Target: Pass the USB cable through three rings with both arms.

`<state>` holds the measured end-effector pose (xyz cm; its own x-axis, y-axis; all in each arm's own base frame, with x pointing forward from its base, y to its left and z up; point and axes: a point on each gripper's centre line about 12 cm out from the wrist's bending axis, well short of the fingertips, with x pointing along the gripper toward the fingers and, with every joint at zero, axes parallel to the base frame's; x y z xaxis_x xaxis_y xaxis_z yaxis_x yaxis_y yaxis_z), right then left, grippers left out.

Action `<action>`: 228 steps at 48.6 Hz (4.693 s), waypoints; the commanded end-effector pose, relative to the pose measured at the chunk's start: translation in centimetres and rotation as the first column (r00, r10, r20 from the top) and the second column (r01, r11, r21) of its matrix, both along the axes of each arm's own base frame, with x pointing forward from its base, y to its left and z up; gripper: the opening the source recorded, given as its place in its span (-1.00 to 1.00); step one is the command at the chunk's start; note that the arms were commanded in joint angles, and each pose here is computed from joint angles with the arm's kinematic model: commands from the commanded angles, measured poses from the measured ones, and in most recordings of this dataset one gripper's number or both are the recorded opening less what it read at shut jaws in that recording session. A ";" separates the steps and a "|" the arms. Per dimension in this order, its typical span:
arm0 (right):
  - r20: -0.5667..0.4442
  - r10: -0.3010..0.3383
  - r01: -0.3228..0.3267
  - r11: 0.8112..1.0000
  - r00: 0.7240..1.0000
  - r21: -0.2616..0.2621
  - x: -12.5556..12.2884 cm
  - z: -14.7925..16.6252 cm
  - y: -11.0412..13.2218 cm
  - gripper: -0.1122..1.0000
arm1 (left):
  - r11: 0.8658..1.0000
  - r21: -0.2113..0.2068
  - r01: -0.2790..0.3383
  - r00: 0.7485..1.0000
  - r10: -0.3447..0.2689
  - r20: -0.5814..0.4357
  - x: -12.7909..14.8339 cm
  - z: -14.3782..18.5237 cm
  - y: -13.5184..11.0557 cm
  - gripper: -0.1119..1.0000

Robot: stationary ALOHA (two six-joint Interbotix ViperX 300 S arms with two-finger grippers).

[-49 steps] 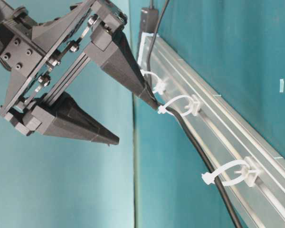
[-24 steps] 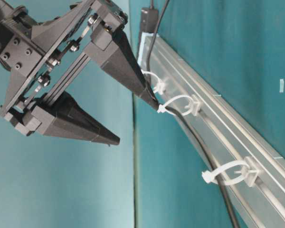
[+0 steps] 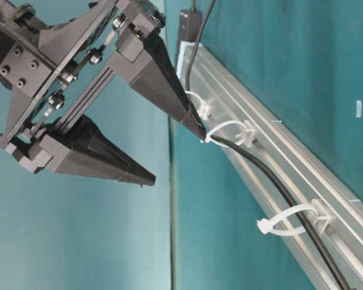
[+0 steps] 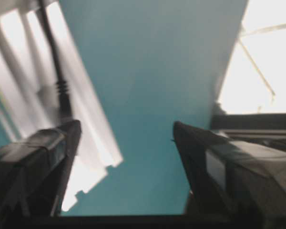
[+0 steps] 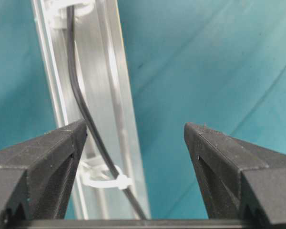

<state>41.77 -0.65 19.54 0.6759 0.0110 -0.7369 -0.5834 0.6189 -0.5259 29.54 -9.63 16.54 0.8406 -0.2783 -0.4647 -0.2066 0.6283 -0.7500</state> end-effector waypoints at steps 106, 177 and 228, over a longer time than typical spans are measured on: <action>0.406 -0.705 0.117 0.566 0.581 0.816 -17.5 16.0 -3.1 0.77 | 0.672 0.611 -0.419 0.814 -0.019 0.580 -9.9 18.8 12.4 0.77; 0.401 -0.716 0.089 0.539 0.571 0.837 -19.9 15.2 -2.7 0.77 | 0.674 0.614 -0.411 0.822 -0.017 0.569 -10.0 18.7 12.4 0.77; 0.372 -0.746 0.116 0.511 0.552 0.852 -20.7 13.9 -3.3 0.77 | 0.682 0.608 -0.405 0.827 -0.010 0.562 -9.9 18.3 12.4 0.77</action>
